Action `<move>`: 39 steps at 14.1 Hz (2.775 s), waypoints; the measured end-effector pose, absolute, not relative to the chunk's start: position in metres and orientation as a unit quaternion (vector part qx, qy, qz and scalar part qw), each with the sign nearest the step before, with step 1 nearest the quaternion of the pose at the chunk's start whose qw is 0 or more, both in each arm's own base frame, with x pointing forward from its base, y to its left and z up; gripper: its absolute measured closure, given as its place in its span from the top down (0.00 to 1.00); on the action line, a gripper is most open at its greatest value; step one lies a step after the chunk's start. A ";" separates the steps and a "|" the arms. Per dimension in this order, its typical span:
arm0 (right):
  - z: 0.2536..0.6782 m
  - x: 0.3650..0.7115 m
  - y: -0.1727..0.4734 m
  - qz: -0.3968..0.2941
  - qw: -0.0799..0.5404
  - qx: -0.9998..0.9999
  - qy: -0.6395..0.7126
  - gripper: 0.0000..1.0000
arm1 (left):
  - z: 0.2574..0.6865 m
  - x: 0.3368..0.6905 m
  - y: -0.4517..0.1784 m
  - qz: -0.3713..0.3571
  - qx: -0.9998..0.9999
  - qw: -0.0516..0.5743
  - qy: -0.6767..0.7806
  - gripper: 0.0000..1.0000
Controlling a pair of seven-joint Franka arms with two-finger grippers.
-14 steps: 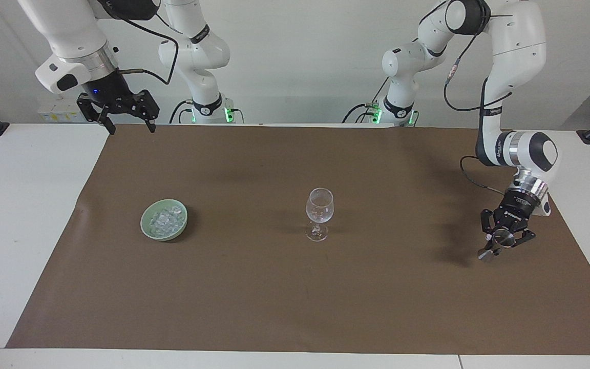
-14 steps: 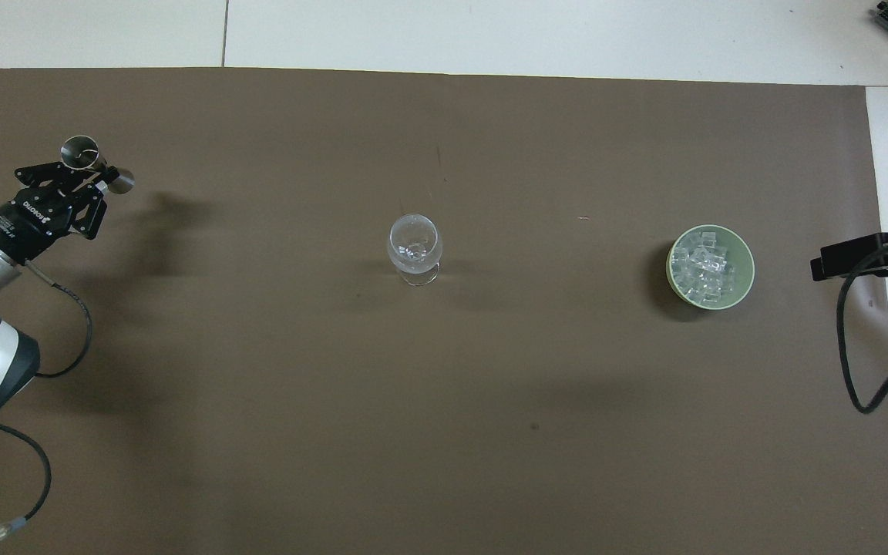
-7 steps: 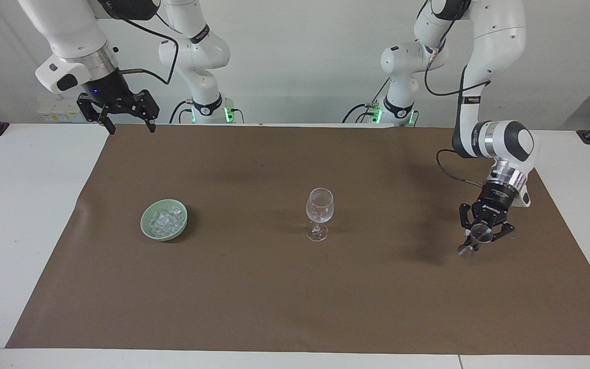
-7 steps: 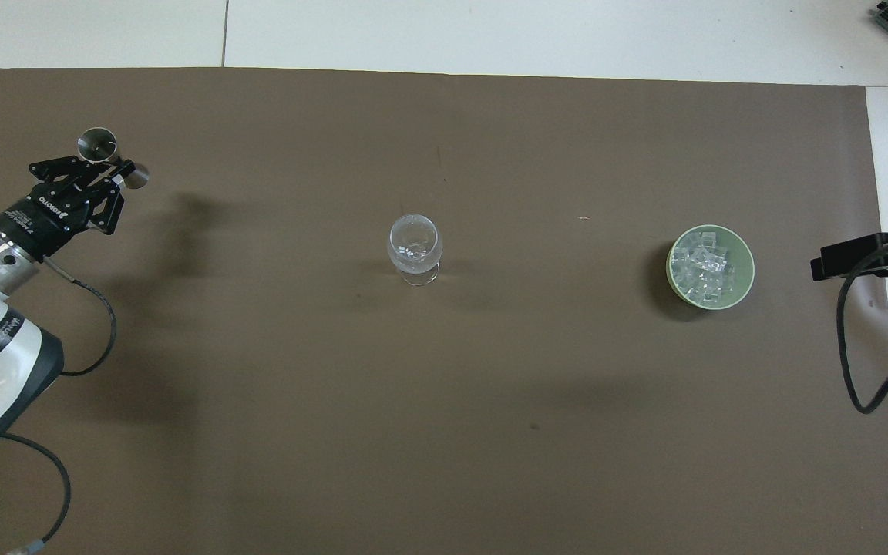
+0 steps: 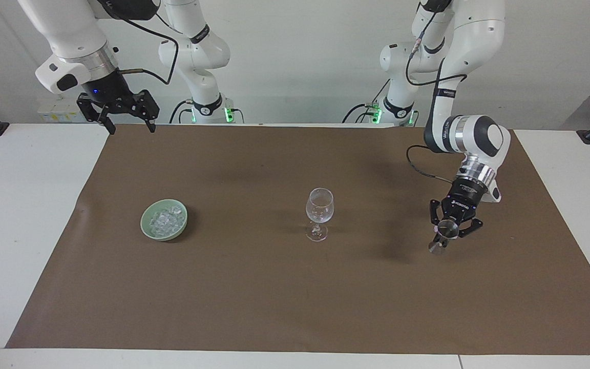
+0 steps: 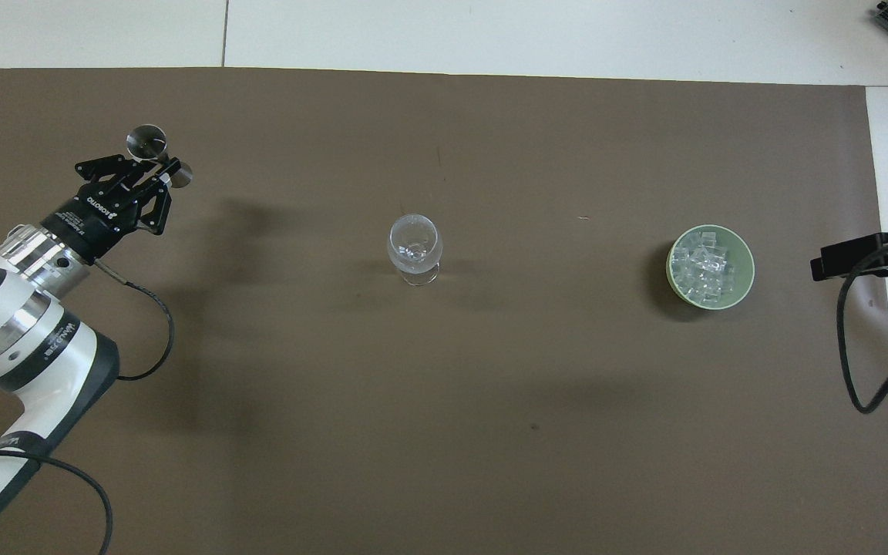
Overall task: Pour wine and add ice with both arms
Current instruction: 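Carry the metal cup with the left gripper toward the clear glass, then bring the metal cup to the rim of the clear glass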
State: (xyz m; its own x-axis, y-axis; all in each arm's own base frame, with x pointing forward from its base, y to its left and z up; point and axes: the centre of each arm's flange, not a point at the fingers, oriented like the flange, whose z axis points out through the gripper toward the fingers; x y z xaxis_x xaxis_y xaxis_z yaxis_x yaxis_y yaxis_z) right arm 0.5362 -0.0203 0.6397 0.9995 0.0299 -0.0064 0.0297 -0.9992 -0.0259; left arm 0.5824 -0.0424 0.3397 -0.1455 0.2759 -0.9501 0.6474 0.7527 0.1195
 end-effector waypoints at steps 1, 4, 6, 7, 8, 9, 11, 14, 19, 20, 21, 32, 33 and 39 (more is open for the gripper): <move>0.640 0.536 -0.020 0.003 0.013 -1.000 -0.015 1.00 | 0.340 0.581 -0.052 -0.161 0.312 0.573 0.741 0.22; 0.640 0.536 -0.020 0.003 0.013 -1.000 -0.015 1.00 | 0.346 0.575 -0.086 -0.166 0.322 0.569 0.738 0.22; 0.640 0.536 -0.020 0.003 0.013 -1.000 -0.015 1.00 | 0.350 0.570 -0.103 -0.165 0.330 0.566 0.737 0.22; 0.640 0.536 -0.020 0.003 0.013 -1.000 -0.015 1.00 | 0.352 0.568 -0.112 -0.165 0.333 0.565 0.737 0.22; 0.640 0.536 -0.020 0.003 0.013 -1.000 -0.015 1.00 | 0.354 0.566 -0.122 -0.164 0.338 0.562 0.737 0.22; 0.640 0.536 -0.020 0.003 0.013 -1.000 -0.015 1.00 | 0.357 0.564 -0.130 -0.162 0.341 0.560 0.737 0.22; 0.640 0.536 -0.020 0.003 0.013 -1.000 -0.015 1.00 | 0.362 0.560 -0.147 -0.158 0.349 0.554 0.739 0.22; 0.640 0.536 -0.020 0.003 0.013 -1.000 -0.015 1.00 | 0.372 0.558 -0.168 -0.152 0.360 0.551 0.737 0.22; 0.640 0.536 -0.020 0.003 0.013 -1.000 -0.015 1.00 | 0.378 0.551 -0.191 -0.152 0.374 0.547 0.734 0.22; 0.640 0.536 -0.020 0.003 0.013 -1.000 -0.015 1.00 | 0.378 0.550 -0.194 -0.153 0.376 0.547 0.732 0.22; 0.640 0.536 -0.020 0.003 0.013 -1.000 -0.015 1.00 | 0.379 0.550 -0.196 -0.153 0.378 0.547 0.731 0.22; 0.640 0.536 -0.020 0.003 0.013 -1.000 -0.015 1.00 | 0.385 0.537 -0.223 -0.120 0.448 0.553 0.692 0.22; 0.640 0.536 -0.020 0.003 0.013 -1.000 -0.015 1.00 | 0.385 0.537 -0.224 -0.118 0.452 0.554 0.689 0.22; 0.640 0.536 -0.020 0.003 0.013 -1.000 -0.015 1.00 | 0.386 0.531 -0.233 -0.103 0.474 0.552 0.679 0.22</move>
